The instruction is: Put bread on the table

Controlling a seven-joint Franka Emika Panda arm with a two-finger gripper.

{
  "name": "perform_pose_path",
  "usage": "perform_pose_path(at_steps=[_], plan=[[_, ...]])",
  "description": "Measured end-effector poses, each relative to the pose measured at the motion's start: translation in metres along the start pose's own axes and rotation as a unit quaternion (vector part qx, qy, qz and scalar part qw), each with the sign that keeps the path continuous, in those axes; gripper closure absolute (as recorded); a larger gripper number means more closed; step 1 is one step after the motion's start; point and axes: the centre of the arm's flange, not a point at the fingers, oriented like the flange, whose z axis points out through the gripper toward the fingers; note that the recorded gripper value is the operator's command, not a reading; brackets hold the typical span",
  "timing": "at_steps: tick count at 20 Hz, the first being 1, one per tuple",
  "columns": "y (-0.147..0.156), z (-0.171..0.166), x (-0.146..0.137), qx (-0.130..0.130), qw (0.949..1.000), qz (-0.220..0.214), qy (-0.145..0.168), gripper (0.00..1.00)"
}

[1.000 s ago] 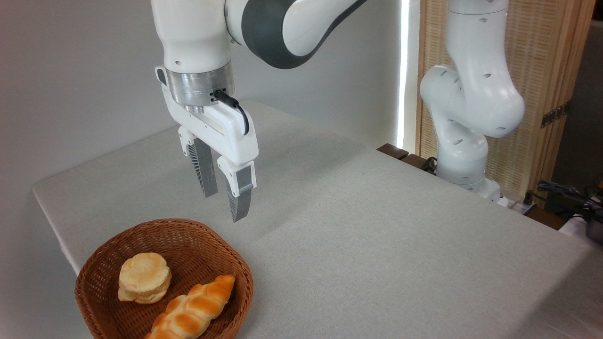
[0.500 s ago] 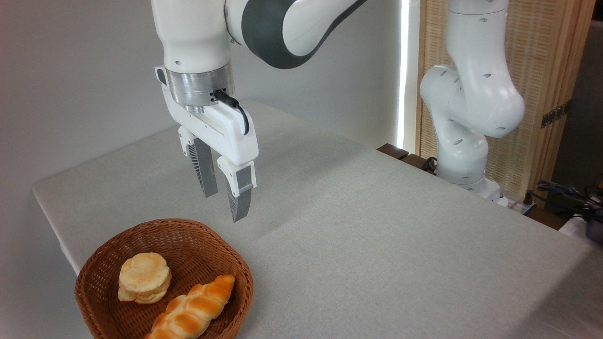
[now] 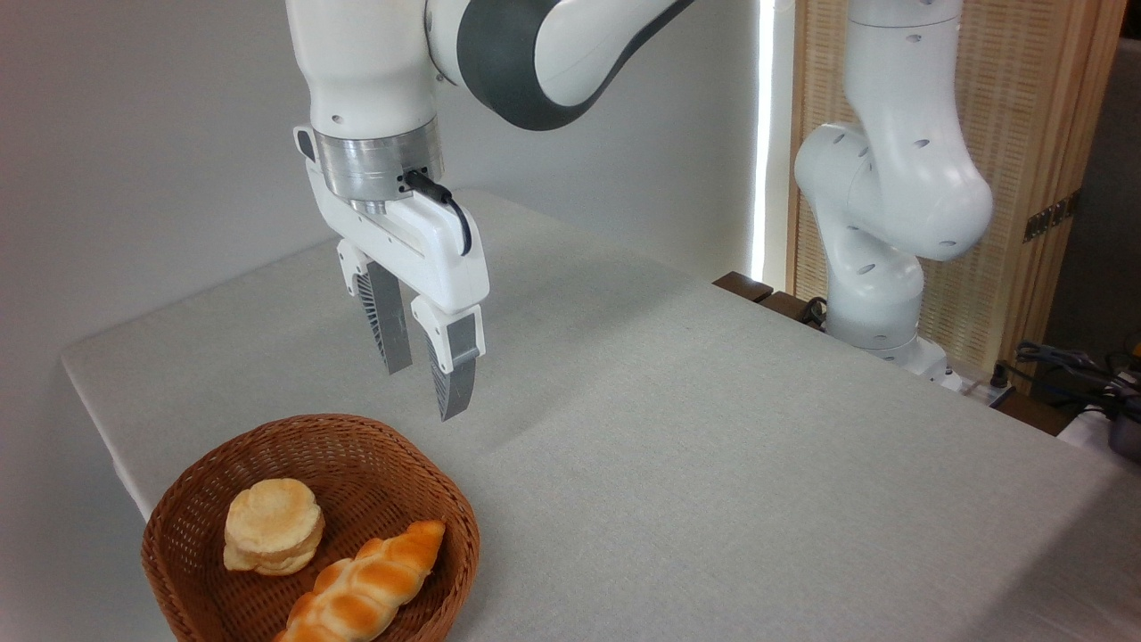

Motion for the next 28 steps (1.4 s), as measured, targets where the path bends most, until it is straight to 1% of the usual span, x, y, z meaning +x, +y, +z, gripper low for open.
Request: perform_pose_path(at_steps=[17,19,22,26,28], plan=[[0.001,0.002,0.001,0.0,1.0,0.001,-0.001,0.0],[-0.001,0.0,0.006,0.011,0.9998,0.003,0.013,0.0],[-0.009,0.003,0.019,0.041,0.998,0.004,0.047,0.0],[-0.023,0.021,0.036,0.076,0.9936,0.003,0.083,0.0],[-0.029,0.033,0.043,0.089,0.9916,0.003,0.094,0.0]])
